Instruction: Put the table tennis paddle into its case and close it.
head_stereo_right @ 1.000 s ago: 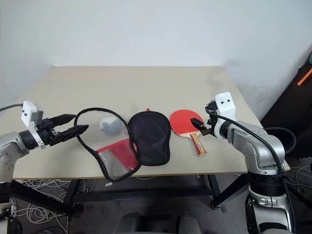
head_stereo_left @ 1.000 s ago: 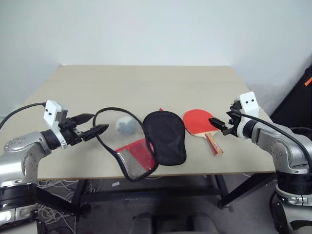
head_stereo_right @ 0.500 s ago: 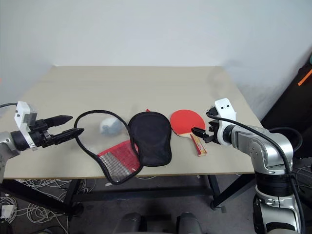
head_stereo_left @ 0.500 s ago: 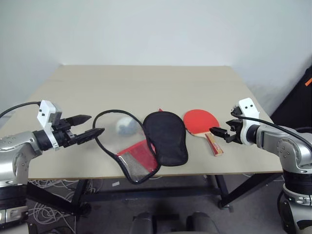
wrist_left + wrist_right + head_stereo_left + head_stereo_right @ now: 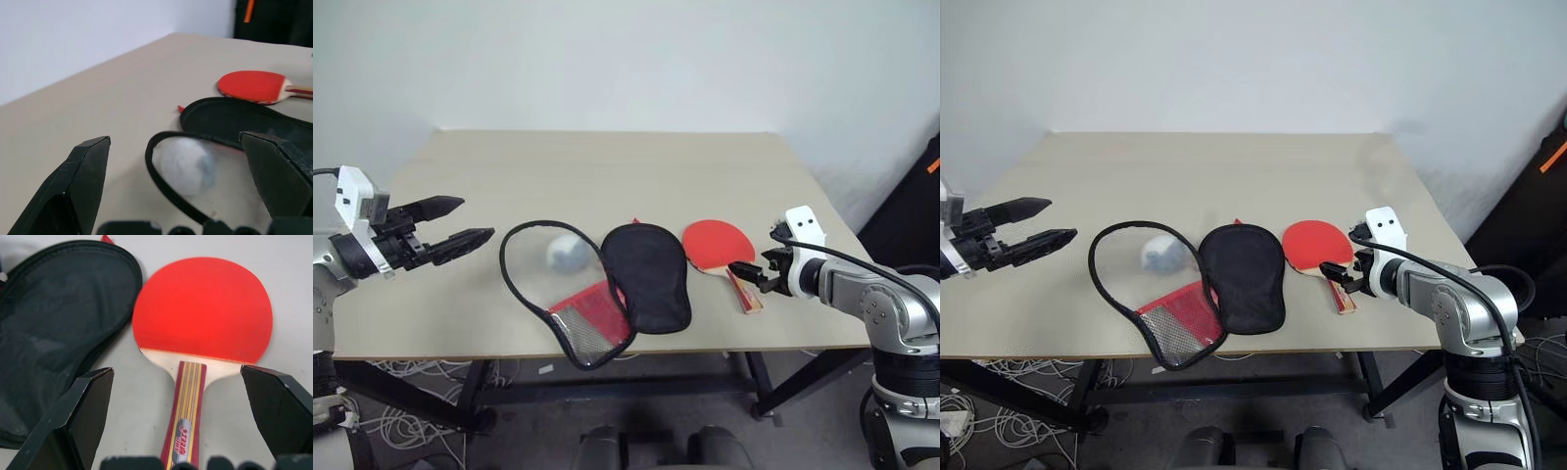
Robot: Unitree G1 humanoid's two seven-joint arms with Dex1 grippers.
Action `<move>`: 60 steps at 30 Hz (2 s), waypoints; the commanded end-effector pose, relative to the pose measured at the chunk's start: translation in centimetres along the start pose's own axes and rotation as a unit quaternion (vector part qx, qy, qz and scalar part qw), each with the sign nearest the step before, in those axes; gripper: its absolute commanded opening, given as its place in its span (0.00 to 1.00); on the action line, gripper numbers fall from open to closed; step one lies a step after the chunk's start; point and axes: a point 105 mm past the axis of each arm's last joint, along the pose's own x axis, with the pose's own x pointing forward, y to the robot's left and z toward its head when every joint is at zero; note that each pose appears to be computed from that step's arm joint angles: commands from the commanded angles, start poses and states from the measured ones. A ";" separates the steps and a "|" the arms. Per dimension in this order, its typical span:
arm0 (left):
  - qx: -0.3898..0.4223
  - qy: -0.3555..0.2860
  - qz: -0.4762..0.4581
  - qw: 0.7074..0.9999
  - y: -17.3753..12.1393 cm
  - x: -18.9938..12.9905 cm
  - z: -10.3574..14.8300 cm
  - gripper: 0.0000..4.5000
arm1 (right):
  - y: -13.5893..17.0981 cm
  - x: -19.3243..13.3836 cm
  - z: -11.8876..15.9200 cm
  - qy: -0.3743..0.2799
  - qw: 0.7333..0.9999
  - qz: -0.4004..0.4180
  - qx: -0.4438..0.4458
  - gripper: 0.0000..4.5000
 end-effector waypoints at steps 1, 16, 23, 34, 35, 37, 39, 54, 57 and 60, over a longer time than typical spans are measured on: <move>0.047 -0.006 -0.015 0.999 0.0 -0.3 1.7 1.00 | 0.3 -0.3 1.5 -0.023 1.000 -0.008 -0.014 1.00; 0.047 -0.010 -0.052 0.998 -0.5 0.8 1.6 1.00 | 0.0 4.2 -1.9 0.051 0.996 -0.073 0.011 1.00; 0.045 -0.007 -0.055 0.997 -0.7 0.4 1.8 1.00 | -0.9 5.2 -3.9 0.062 0.992 -0.107 0.016 1.00; 0.041 -0.006 -0.053 0.998 -0.8 0.8 1.5 1.00 | -1.6 5.6 -4.5 0.056 0.990 -0.121 0.047 0.39; 0.040 -0.006 -0.053 0.998 -0.9 0.9 1.5 1.00 | -1.7 5.6 -4.3 0.052 0.989 -0.126 0.050 0.31; 0.039 -0.008 -0.053 0.998 -0.9 1.0 1.4 1.00 | -2.3 5.6 -3.9 0.044 0.987 -0.143 0.056 0.25; 0.038 -0.009 -0.053 0.998 -0.9 1.1 1.4 1.00 | -3.1 5.5 -3.3 0.029 0.983 -0.166 0.068 0.25; 0.037 -0.011 -0.051 0.998 -1.2 1.6 1.4 1.00 | 7.9 5.1 5.0 -0.085 0.992 0.059 0.077 0.25; 0.036 -0.012 -0.052 0.998 -1.3 1.7 1.4 1.00 | 10.2 5.3 4.6 -0.058 0.991 0.095 0.070 0.25; 0.034 -0.012 -0.053 0.998 -1.5 1.8 1.4 1.00 | 11.9 5.7 3.4 -0.025 0.990 0.118 0.074 0.25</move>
